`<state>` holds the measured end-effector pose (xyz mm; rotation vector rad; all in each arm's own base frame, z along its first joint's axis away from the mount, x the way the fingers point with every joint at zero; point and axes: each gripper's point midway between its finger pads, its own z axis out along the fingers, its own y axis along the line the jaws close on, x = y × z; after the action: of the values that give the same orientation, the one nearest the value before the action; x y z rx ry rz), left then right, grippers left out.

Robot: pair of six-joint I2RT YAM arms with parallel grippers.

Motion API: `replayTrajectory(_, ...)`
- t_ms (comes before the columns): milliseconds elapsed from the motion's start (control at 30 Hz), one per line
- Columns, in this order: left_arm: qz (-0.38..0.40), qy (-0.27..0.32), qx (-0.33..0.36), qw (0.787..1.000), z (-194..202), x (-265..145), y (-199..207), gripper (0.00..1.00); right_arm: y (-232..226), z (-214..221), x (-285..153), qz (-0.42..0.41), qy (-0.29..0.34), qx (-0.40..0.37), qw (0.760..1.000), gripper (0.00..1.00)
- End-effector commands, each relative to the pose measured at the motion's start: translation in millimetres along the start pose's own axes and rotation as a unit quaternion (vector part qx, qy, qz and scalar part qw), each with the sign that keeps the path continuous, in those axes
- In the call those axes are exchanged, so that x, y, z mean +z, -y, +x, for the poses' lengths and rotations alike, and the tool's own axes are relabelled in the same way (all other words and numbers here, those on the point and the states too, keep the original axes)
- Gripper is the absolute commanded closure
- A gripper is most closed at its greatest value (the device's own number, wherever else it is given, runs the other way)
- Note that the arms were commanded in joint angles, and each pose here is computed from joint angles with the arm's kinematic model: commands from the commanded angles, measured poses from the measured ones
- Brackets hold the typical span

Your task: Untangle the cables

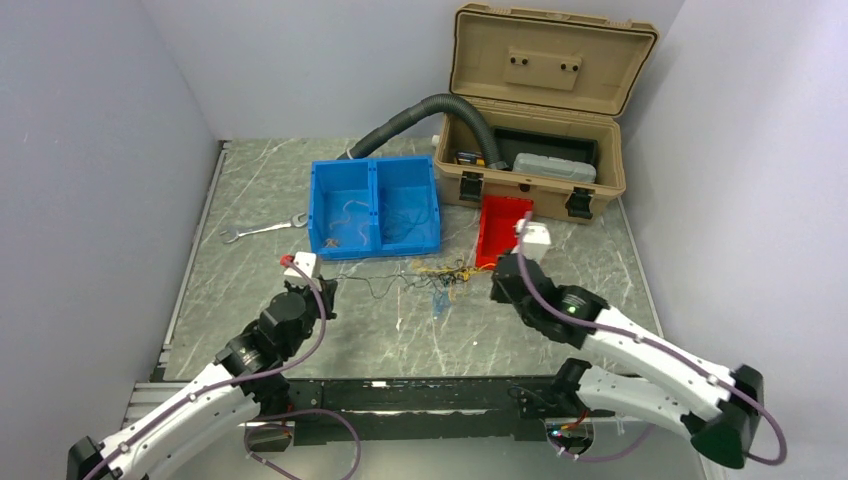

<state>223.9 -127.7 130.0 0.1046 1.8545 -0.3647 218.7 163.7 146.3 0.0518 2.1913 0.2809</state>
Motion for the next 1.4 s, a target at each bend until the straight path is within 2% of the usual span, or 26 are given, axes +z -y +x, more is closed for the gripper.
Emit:
replayTrajectory(0,-0.083,0.040,-0.047,0.995,-16,-10,-30,1.00,82,-45,-47,0.179,0.105,0.073,0.975,1.00)
replayTrajectory(133,-0.159,0.066,-0.093,0.981,-18,-23,-59,1.00,125,-65,-88,0.247,0.168,0.131,0.945,1.00)
replayTrajectory(300,-0.254,0.091,-0.159,0.950,-12,-42,-94,1.00,160,-68,-121,0.284,0.210,0.198,0.915,1.00)
replayTrajectory(467,-0.262,0.087,-0.158,0.948,-10,-41,-96,1.00,170,-67,-131,0.273,0.227,0.230,0.906,1.00)
replayTrajectory(600,-0.310,0.082,-0.176,0.931,-4,-49,-108,1.00,175,-67,-136,0.256,0.244,0.261,0.898,1.00)
replayTrajectory(667,-0.330,0.078,-0.179,0.924,-2,-53,-113,1.00,169,-70,-133,0.239,0.242,0.243,0.908,1.00)
replayTrajectory(700,-0.314,0.071,-0.161,0.933,-6,-48,-107,1.00,157,-76,-127,0.218,0.236,0.211,0.923,1.00)
replayTrajectory(733,-0.269,0.054,-0.125,0.953,-9,-37,-92,1.00,135,-85,-118,0.175,0.230,0.180,0.940,1.00)
replayTrajectory(767,-0.187,0.041,-0.073,0.979,-15,-21,-64,1.00,105,-87,-108,0.107,0.207,0.136,0.963,1.00)
replayTrajectory(800,-0.067,0.030,-0.037,0.997,-17,-8,-23,0.93,81,-90,-103,0.053,0.199,0.109,0.973,1.00)
replayTrajectory(833,0.023,0.029,-0.004,0.999,-18,-5,8,0.81,63,-92,-101,0.011,0.192,0.094,0.977,1.00)
replayTrajectory(867,0.083,0.033,0.008,0.996,-19,-5,29,0.66,48,-94,-99,-0.021,0.185,0.079,0.979,1.00)
replayTrajectory(933,0.140,0.037,0.009,0.989,-23,-6,51,0.40,25,-95,-96,-0.059,0.165,0.049,0.983,1.00)
replayTrajectory(1033,0.181,0.019,0.026,0.983,-23,-6,69,0.19,-8,-96,-91,-0.101,0.124,0.002,0.987,1.00)
replayTrajectory(1167,0.259,-0.009,0.035,0.965,-26,-7,102,0.09,-42,-96,-83,-0.138,0.075,-0.044,0.987,1.00)
replayTrajectory(1367,0.318,-0.039,0.039,0.947,-27,-2,143,0.08,-55,-100,-79,-0.146,0.060,-0.054,0.986,1.00)
